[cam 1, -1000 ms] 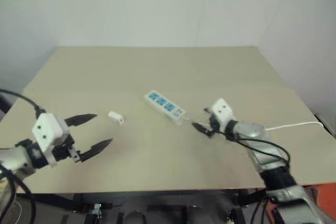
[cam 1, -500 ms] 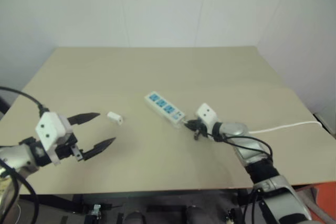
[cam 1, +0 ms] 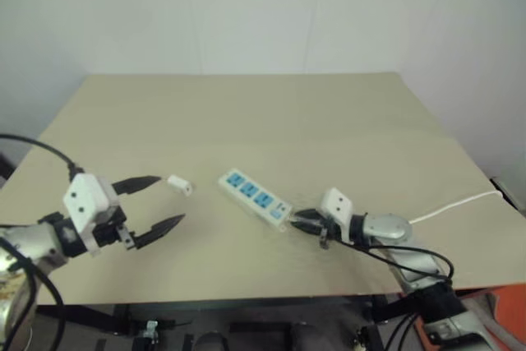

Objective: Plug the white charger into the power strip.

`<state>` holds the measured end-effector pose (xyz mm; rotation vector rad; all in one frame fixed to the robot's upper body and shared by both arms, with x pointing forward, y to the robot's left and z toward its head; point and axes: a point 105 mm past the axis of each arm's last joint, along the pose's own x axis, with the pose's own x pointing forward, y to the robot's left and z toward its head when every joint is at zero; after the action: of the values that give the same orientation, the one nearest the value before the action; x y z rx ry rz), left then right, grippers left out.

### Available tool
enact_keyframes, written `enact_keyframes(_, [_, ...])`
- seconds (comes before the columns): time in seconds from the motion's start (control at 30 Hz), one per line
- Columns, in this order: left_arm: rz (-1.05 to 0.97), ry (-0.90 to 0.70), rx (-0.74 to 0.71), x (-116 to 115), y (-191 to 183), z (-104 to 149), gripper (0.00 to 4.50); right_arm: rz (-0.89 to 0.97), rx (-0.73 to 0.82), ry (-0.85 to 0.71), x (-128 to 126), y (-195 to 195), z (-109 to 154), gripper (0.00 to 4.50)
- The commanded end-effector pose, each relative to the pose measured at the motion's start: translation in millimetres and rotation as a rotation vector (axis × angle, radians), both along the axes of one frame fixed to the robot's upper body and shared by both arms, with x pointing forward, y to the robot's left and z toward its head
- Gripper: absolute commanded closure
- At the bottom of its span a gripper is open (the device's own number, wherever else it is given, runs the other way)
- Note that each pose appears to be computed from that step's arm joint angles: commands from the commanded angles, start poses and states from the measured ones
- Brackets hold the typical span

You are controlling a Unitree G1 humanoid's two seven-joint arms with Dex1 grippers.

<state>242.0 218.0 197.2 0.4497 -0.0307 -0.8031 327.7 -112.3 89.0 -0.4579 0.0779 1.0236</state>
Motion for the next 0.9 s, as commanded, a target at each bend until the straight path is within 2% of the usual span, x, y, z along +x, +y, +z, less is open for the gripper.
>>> enact_keyframes(0.03, [-0.012, -0.04, 0.017, 0, -2, 8, 0.0, -0.04, 0.112, -0.101, 0, -17, 22, 1.8])
enact_keyframes(0.2, [-0.018, -0.041, 0.016, 0, -1, 8, 0.0, -0.04, 0.329, -0.068, -18, -19, 46, 0.05])
enact_keyframes(0.3, [-0.023, -0.042, 0.015, 1, 0, 9, 0.0, -0.042, 0.363, -0.065, -24, -5, 46, 0.02])
enact_keyframes(0.57, [-0.053, -0.046, 0.012, 6, -6, 10, 0.0, -0.103, 0.352, -0.079, -7, 42, 28, 0.02])
enact_keyframes(0.9, [-0.051, -0.047, 0.012, 4, -6, 10, 0.0, -0.129, 0.403, -0.031, 3, 50, 20, 0.02])
